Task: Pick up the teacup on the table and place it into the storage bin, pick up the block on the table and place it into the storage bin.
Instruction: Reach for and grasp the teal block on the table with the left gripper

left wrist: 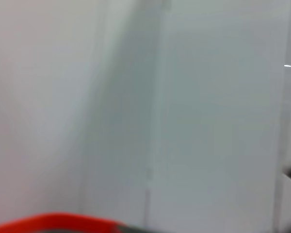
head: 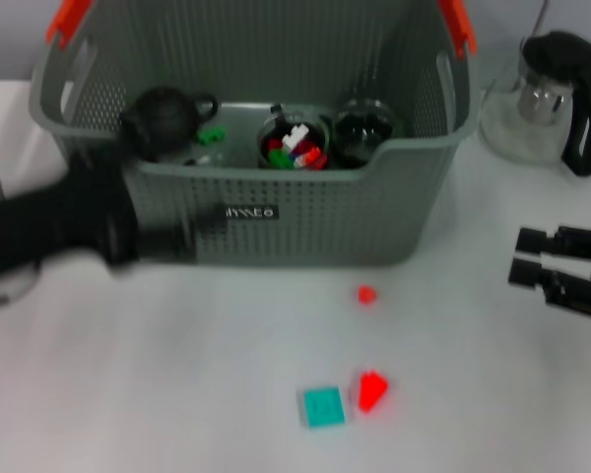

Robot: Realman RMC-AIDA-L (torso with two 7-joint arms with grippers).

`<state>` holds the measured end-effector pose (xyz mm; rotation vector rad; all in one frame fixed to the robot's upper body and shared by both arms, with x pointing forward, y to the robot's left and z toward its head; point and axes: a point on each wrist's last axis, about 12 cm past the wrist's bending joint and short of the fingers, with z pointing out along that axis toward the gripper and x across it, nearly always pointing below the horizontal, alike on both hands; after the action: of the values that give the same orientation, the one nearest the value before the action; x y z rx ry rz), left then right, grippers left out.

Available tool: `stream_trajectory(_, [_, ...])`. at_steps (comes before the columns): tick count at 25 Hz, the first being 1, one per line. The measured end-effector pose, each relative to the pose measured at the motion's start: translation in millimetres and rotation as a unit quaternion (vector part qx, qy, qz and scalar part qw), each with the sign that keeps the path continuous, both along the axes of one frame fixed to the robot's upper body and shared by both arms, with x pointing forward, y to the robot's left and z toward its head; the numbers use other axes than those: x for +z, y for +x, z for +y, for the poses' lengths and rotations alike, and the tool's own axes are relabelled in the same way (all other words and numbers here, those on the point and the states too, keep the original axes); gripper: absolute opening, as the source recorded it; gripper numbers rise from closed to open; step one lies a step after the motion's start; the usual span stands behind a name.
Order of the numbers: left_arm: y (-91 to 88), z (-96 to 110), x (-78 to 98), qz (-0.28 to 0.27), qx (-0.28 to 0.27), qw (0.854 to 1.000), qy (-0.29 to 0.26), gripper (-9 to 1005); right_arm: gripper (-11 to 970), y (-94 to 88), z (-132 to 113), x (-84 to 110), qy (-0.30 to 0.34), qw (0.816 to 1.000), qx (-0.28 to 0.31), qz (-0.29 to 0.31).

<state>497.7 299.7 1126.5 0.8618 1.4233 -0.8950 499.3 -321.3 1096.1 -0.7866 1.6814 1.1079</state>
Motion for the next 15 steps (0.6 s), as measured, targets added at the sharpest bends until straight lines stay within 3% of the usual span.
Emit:
stream_trajectory(4, [-25.9,-14.1,-45.4,0.015,-0.05,0.997,0.058,878,496,1.5,2.3,0.5,0.001,1.0,0.002,0.0])
stream_trajectory(6, [-32.0,-21.7,-59.2,0.035,-0.076,0.994,0.071,934,496,1.9,2.4,0.7,0.001,1.0,0.002,0.0])
stream_trajectory(9, [-34.2,-27.7,-69.0,0.053,-0.092,0.991,0.087,929,495,2.4,2.3,0.8,0.001,1.0,0.002,0.0])
stream_trajectory(15, [-30.9,-59.6,-103.4,0.092,-0.137,0.973,0.164,919,495,2.5,1.4,0.0,-0.001,1.0,-0.003,0.001])
